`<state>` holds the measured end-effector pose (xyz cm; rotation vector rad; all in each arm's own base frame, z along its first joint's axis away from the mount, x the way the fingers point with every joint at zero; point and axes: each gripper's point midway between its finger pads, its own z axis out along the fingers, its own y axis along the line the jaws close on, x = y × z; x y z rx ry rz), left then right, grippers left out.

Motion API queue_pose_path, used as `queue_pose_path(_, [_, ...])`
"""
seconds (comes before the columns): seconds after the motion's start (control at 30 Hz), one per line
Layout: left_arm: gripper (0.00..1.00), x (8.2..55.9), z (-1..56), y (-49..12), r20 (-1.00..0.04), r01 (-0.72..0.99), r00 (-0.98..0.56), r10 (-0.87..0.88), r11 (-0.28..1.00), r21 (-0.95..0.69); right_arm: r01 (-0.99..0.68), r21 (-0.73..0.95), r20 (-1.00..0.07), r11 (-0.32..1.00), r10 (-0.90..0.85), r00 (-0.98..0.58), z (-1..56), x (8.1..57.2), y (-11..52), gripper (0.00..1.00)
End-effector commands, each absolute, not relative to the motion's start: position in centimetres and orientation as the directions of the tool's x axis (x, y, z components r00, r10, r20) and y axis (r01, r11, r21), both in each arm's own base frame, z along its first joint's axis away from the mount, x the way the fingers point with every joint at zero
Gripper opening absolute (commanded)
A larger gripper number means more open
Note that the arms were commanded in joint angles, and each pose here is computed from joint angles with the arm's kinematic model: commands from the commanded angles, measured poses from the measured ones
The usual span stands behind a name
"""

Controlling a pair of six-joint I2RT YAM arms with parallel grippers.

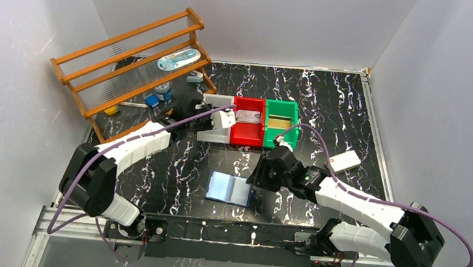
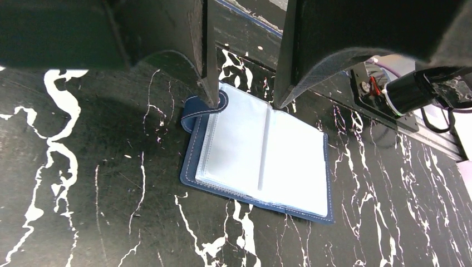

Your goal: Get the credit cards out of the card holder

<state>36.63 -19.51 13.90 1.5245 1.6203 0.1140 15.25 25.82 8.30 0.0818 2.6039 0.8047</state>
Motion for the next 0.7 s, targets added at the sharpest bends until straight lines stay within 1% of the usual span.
queue_pose_path(0.0, [0.00,38.0,16.5,-22.0,-0.547,0.740,0.274,0.791,0.190,0.645,-0.064,0.558,-0.419,0.827,0.214,-0.882,9.8,16.2,25.2,0.50])
queue_pose_path(0.2, [0.00,39.3,15.3,-22.0,-0.514,0.745,0.266,0.816,0.165,0.647,-0.056,0.571,-0.400,0.819,0.218,-0.890,9.5,15.8,25.3,0.50])
queue_pose_path(0.37, [0.00,41.1,14.2,-21.5,-0.480,0.738,0.223,0.849,0.175,0.652,-0.063,0.566,-0.398,0.822,0.205,-0.894,9.4,15.8,25.4,0.50])
queue_pose_path(0.47, [0.00,42.2,13.2,-21.0,-0.448,0.727,0.206,0.870,0.170,0.665,-0.065,0.564,-0.401,0.823,0.204,-0.893,9.5,15.9,25.5,0.50])
queue_pose_path(0.57, [0.00,43.2,12.2,-20.0,-0.387,0.721,0.183,0.904,0.145,0.678,-0.064,0.564,-0.401,0.824,0.205,-0.893,9.6,15.9,25.5,0.50])
queue_pose_path(0.67, [0.00,44.0,11.9,-19.7,-0.389,0.715,0.181,0.903,0.151,0.683,-0.064,0.561,-0.401,0.825,0.204,-0.893,9.7,15.9,25.3,0.50])
